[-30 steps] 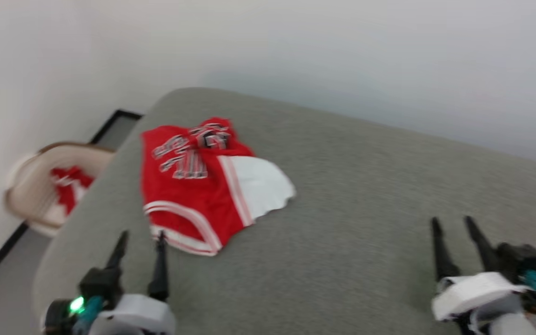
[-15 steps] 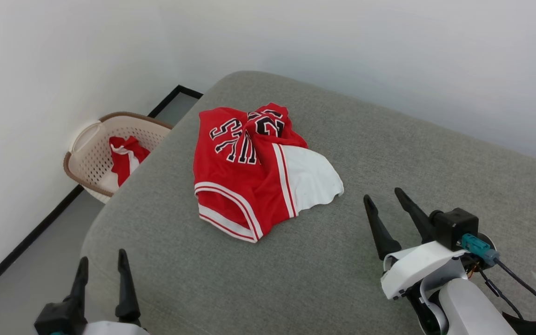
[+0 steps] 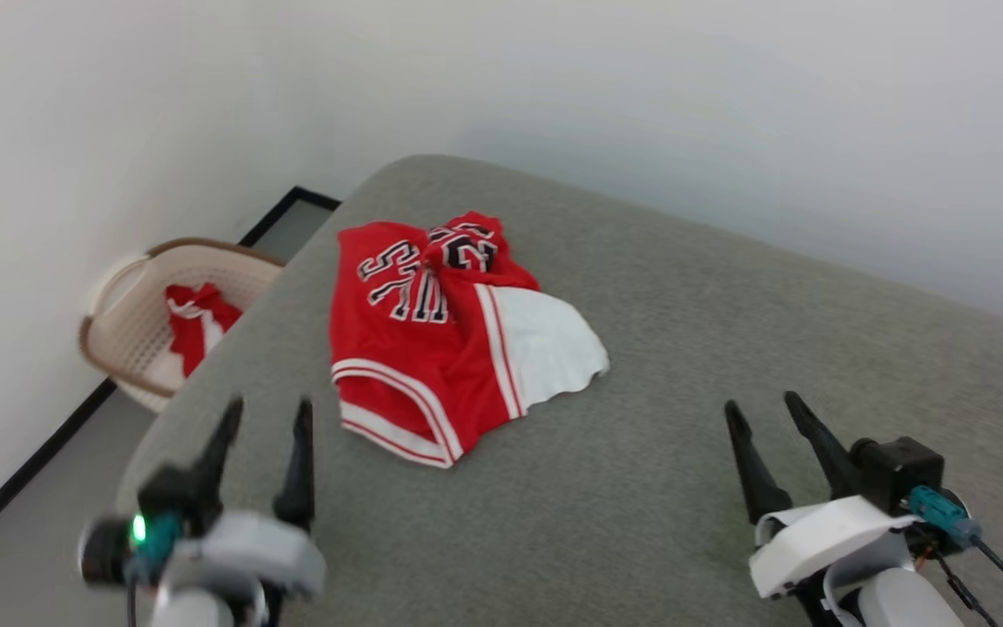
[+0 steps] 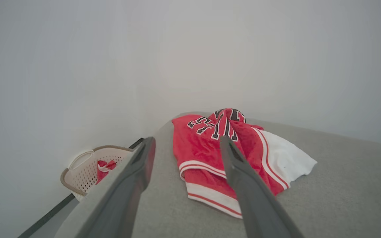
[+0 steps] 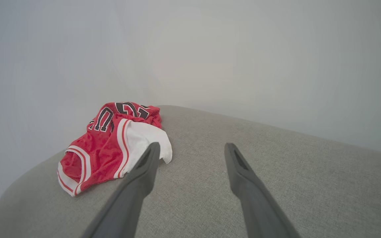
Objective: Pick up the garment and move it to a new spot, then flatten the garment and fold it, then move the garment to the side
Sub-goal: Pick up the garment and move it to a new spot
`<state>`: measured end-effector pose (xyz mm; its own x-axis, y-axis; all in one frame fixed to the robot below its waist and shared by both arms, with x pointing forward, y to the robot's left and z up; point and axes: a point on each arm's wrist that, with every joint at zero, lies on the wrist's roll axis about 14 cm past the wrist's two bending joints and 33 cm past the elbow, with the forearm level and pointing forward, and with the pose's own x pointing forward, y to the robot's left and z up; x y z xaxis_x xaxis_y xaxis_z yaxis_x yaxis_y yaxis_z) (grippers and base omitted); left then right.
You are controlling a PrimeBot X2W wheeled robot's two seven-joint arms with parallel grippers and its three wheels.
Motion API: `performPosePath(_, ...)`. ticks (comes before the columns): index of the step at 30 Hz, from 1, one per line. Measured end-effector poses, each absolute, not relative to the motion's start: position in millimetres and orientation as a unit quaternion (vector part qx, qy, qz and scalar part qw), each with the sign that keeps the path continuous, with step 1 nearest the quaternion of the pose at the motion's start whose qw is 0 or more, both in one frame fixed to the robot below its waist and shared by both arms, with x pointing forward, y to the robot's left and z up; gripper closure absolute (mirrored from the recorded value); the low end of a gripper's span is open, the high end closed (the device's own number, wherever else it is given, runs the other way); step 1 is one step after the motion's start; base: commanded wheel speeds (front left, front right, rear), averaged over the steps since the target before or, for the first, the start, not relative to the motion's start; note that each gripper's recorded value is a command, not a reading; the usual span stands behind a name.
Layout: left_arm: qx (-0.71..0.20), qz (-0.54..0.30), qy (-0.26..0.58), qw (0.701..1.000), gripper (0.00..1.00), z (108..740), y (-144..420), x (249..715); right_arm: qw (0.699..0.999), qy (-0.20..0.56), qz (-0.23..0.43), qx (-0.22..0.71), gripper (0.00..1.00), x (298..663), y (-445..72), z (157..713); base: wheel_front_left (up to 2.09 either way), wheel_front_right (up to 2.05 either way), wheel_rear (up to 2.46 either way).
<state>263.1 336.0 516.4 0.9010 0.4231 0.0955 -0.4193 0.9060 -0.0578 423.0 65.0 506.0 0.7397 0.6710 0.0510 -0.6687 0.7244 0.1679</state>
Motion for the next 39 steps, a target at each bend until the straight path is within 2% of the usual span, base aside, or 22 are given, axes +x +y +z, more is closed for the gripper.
performPosePath(5, 0.01, 0.173, -0.076, 0.982, 0.0, 550.9, 342.6, 309.9, 0.936, -0.012, 0.341, 0.084, 0.0, 423.9, 46.8, 516.1, 0.0, 0.0, 0.0)
performPosePath(10, 0.027, 0.148, -0.052, 0.987, 0.0, 564.6, 356.1, 354.2, 0.948, -0.032, 0.304, 0.093, 0.0, 431.0, 19.3, 528.1, 0.0, 0.0, 0.0)
performPosePath(12, -0.002, 0.144, -0.049, 0.988, 0.0, 570.6, 359.2, 374.1, 0.953, -0.036, 0.283, 0.1, 0.0, 433.3, 4.3, 530.1, 0.0, 0.0, 0.0)
performPosePath(15, -0.048, 0.111, 0.005, 0.993, 0.0, 559.4, 342.8, 410.7, 0.963, -0.041, 0.244, 0.108, 0.0, 438.2, -25.0, 530.0, 0.0, 0.0, 0.0)
performPosePath(18, -0.03, 0.088, 0.104, 0.99, 0.0, 527.2, 339.7, 432.2, 0.971, -0.034, 0.207, 0.11, 0.0, 438.6, -53.0, 521.1, 0.0, 0.0, 0.0)
performPosePath(21, -0.026, 0.073, 0.204, 0.976, 0.0, 491.2, 334.7, 447.0, 0.978, -0.027, 0.175, 0.114, 0.0, 437.1, -77.2, 513.0, 0.0, 0.0, 0.0)
performPosePath(26, -0.033, 0.055, 0.35, 0.934, 0.0, 437.2, 320.4, 458.7, 0.985, -0.018, 0.129, 0.112, 0.0, 435.0, -112.6, 502.0, 0.0, 0.0, 0.0)
performPosePath(32, -0.049, 0.044, 0.435, 0.898, 0.0, 394.3, 305.5, 473.0, 0.988, -0.011, 0.109, 0.105, 0.0, 443.9, -130.5, 492.3, 0.0, 0.0, 0.0)
performPosePath(39, -0.064, 0.05, 0.463, 0.883, 0.0, 365.2, 301.4, 498.5, 0.987, -0.006, 0.125, 0.1, 0.0, 464.0, -122.4, 482.7, 0.0, 0.0, 0.0)
